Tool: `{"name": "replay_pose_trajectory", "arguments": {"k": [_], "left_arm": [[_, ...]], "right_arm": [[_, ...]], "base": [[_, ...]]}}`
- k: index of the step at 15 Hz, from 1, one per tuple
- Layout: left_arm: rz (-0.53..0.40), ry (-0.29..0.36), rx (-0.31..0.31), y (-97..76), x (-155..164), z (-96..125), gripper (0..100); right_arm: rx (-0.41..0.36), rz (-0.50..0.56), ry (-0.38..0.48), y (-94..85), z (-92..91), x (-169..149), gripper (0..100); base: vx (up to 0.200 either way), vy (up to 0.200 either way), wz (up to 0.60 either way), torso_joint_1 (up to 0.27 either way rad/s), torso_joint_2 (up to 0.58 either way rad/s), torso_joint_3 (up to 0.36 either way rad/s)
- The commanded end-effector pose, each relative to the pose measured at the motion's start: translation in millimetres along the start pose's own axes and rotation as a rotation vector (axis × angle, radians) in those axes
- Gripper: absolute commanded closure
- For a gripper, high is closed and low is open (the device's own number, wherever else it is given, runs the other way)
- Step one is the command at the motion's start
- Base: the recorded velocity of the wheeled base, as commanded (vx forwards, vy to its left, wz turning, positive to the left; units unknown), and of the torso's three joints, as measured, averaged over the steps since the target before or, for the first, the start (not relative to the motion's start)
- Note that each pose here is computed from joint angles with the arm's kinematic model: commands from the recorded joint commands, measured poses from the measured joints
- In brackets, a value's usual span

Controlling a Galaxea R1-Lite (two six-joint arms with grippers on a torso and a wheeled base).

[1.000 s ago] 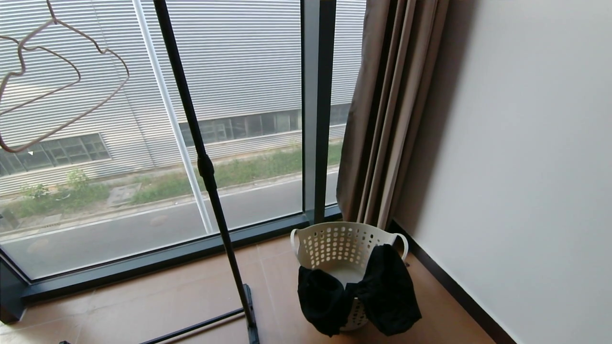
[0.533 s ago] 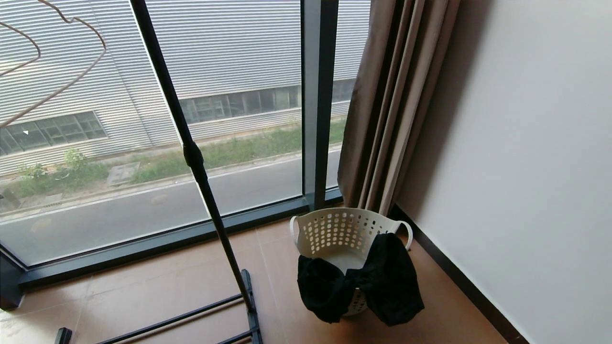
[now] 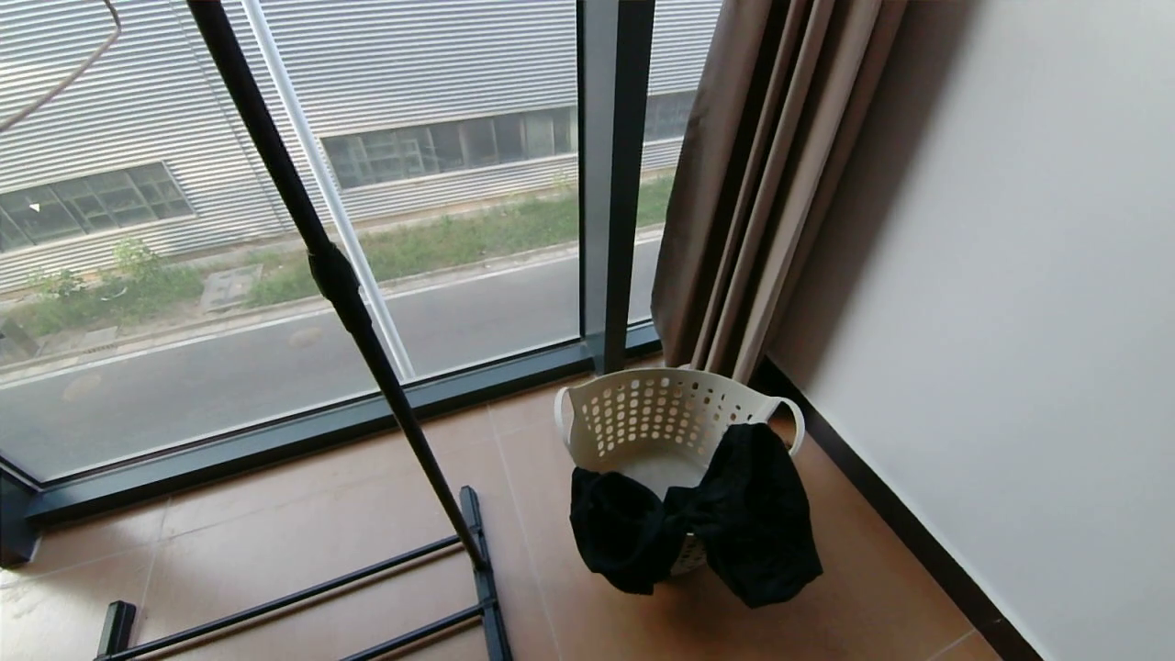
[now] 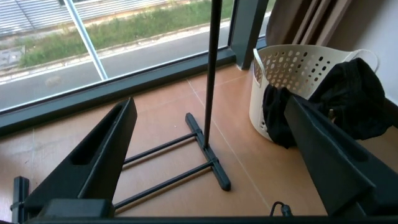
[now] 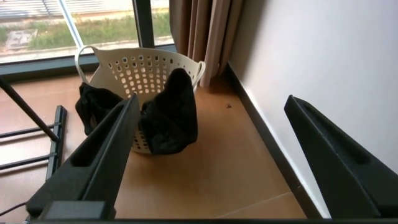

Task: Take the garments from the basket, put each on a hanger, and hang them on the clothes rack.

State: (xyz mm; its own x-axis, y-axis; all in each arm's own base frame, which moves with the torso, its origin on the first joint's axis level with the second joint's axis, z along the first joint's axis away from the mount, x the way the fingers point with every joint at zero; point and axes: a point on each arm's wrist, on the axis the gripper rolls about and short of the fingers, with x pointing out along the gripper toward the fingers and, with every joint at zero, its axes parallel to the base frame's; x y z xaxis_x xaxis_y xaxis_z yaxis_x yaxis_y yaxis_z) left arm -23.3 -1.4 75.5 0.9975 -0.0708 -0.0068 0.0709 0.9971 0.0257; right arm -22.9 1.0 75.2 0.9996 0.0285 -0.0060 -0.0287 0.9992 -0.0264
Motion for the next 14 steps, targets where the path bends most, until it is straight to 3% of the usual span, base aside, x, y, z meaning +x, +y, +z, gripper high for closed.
{"name": "replay_pose_trajectory", "arguments": {"k": [1,14], "left_arm": [[0.0,0.001,0.0,0.0,0.1,0.0,0],[0.0,0.001,-0.003,0.0,0.1,0.0,0]], "right_arm": [[-0.001,0.001,0.0,0.0,0.0,0.0,0],[0.001,-0.001,0.0,0.0,0.0,0.0,0]], "base": [[0.0,0.0,0.0,0.002,0.0,-0.193],[0.0,0.0,0.0,0.002,0.0,-0.198]]}}
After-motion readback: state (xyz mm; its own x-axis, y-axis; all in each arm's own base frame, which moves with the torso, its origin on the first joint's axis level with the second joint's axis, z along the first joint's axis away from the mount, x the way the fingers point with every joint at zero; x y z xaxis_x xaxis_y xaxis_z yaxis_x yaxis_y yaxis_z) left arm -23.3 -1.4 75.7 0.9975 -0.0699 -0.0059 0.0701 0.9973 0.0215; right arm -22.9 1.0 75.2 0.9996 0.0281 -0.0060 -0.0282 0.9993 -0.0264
